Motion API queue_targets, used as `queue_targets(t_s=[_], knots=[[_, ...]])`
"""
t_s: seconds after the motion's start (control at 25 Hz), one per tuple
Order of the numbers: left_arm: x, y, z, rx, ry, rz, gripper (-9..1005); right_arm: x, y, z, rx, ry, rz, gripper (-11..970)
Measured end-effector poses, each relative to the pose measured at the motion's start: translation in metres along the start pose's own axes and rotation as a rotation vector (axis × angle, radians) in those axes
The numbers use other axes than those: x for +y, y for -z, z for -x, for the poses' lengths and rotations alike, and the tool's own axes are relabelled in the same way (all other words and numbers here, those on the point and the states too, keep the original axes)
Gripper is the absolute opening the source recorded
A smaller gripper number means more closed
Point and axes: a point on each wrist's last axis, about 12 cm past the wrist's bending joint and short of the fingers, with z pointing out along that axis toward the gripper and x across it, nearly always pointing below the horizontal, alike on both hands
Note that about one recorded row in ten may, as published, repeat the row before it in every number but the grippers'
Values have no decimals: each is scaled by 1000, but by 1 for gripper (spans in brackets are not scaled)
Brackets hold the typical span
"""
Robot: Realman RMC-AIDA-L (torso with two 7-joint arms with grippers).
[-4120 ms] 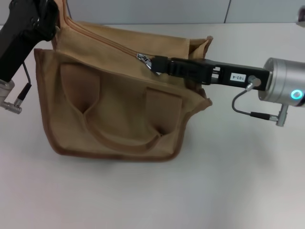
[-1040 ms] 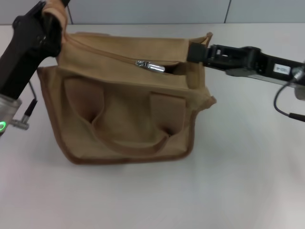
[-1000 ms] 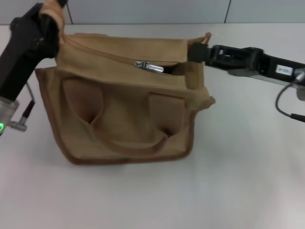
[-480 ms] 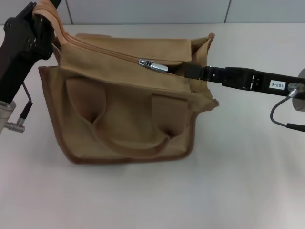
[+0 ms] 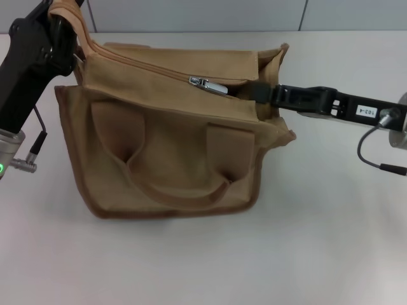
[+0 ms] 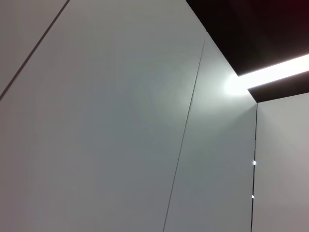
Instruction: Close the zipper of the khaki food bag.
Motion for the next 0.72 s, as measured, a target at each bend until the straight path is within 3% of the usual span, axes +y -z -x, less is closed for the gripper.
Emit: queue_targets(t_s=[0.72], knots=[[0, -3, -1, 7, 2, -11, -2, 2, -29, 15, 68, 16, 12, 328]])
